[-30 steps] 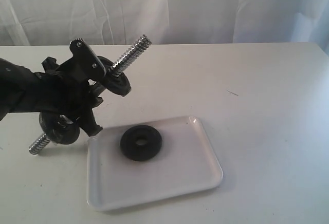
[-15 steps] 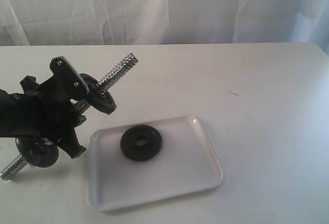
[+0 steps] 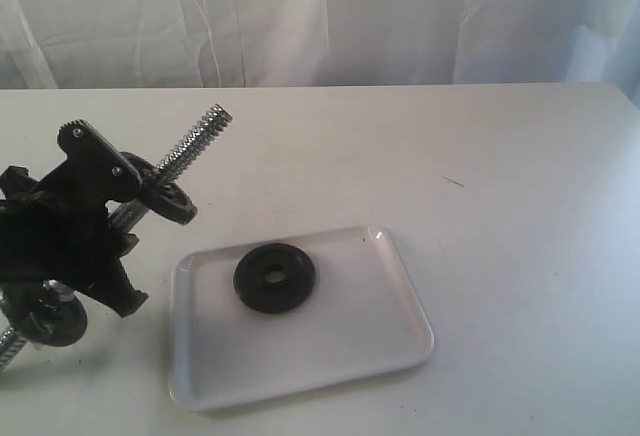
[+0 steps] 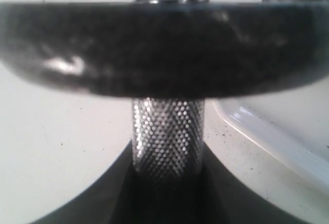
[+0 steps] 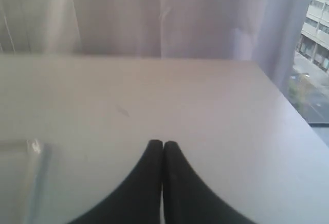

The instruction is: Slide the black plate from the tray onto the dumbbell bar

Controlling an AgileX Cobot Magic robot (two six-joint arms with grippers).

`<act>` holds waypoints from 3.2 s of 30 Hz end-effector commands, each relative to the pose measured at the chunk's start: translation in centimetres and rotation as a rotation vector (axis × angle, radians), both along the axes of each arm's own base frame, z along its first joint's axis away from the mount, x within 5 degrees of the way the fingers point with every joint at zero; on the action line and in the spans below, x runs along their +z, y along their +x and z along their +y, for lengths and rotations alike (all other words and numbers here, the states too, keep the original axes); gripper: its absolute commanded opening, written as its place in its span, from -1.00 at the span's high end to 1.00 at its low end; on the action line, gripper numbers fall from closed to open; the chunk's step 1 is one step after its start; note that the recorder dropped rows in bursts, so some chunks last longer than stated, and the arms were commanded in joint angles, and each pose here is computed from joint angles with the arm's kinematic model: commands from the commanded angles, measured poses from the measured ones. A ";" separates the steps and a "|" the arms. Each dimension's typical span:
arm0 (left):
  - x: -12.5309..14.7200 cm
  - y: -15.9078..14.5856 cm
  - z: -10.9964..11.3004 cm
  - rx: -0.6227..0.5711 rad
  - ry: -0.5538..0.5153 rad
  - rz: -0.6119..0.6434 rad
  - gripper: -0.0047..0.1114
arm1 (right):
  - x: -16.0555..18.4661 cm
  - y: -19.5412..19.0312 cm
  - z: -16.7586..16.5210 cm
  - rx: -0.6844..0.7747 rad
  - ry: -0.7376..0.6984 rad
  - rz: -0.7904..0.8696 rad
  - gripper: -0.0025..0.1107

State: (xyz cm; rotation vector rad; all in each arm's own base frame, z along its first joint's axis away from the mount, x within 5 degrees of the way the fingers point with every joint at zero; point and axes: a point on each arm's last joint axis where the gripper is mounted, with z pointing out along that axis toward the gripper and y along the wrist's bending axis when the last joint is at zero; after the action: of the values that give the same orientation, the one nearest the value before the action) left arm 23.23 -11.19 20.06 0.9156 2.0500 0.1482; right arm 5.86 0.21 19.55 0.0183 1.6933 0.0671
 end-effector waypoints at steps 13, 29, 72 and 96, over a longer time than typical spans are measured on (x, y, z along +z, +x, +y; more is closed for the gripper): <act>3.1 0.5 1.3 0.145 -0.016 -0.152 0.92 | 4.0 -0.4 -0.6 0.032 0.905 -0.412 0.96; 3.2 0.6 1.7 0.205 -0.014 -0.166 0.92 | 18.5 6.4 2.4 0.160 -0.030 0.166 0.96; 3.2 0.6 2.2 0.281 -0.033 -0.158 0.92 | 7.1 25.0 23.6 0.979 -0.136 0.888 -0.83; 3.3 0.7 2.3 0.276 -0.008 -0.178 0.92 | 6.5 25.3 24.4 1.064 -0.316 0.824 -0.90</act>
State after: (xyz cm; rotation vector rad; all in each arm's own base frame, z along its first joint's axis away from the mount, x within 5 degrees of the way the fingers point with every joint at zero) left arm 23.52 -9.59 20.50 0.6405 2.1246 0.2518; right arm 30.84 24.04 26.35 -1.1669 2.3724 0.7143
